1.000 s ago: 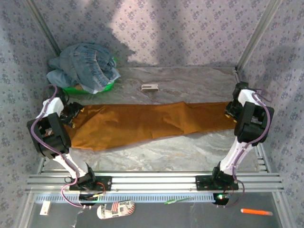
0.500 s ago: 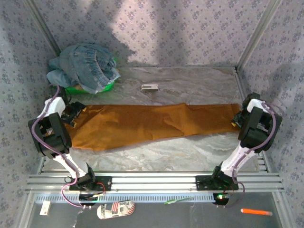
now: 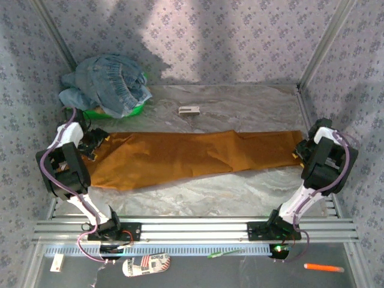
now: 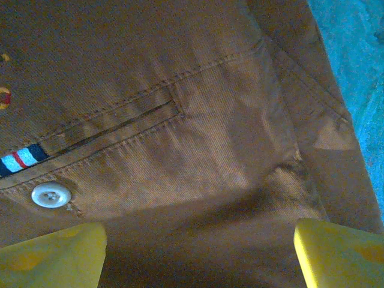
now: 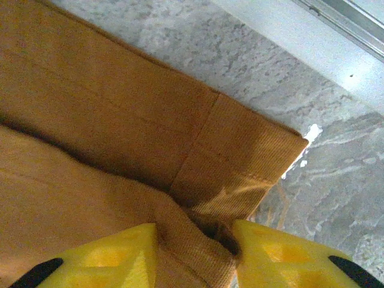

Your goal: Fold and stack the trousers

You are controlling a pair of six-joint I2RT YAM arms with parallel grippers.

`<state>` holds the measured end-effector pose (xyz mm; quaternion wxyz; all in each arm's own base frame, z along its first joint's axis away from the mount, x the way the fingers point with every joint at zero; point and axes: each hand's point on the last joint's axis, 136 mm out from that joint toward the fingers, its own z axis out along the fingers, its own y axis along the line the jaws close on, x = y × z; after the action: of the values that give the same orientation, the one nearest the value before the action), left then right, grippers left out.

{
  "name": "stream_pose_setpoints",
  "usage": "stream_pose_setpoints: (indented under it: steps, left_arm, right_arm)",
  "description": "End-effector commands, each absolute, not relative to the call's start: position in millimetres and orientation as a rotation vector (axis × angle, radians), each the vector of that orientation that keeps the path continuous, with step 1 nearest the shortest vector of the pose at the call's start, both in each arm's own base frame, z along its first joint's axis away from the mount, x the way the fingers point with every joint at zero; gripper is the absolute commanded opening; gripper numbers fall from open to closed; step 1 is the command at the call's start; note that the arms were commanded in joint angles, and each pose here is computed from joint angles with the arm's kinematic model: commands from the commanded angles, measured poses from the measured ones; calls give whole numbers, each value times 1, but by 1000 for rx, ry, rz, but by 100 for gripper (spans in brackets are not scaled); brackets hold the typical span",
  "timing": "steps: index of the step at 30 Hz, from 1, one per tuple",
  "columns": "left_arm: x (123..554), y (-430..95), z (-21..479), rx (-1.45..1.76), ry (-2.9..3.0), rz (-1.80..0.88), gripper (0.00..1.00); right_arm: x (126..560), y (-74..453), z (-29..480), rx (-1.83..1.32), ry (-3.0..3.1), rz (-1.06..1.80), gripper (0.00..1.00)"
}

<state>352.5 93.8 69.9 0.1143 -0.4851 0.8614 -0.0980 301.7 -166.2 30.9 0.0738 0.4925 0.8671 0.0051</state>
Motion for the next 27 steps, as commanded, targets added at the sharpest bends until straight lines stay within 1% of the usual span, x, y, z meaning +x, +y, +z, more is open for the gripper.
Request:
stream_pose_setpoints:
  steps: [1,7,9,11,14,17,20,23,27]
  left_arm:
    - [355,89,75,-1390,2529,-309,82]
    - [354,88,74,-1388,2535,-309,82]
    - [354,88,74,-1387,2535,-311,81]
    - [354,88,74,-1385,2535,-313,81]
    - [354,88,75,-1381,2533,-311,79]
    - [353,88,70,-1401,2530,-314,79]
    - [351,87,61,-1444,2510,-316,79]
    - [347,86,52,-1486,2501,-320,79]
    - [345,84,42,-1529,2491,-329,78]
  right_arm:
    - [304,-162,44,1462,2574,40,32]
    - [313,-157,49,1424,2582,59,20]
    - [314,-156,47,1420,2584,72,12]
    - [316,-156,47,1413,2579,76,1]
    - [327,-158,57,1380,2552,78,0]
    - [350,-166,85,1314,2498,23,0]
    - [361,-181,118,1272,2418,-93,0]
    - [356,-200,138,1268,2368,-204,0]
    - [339,-219,130,1320,2348,-255,0]
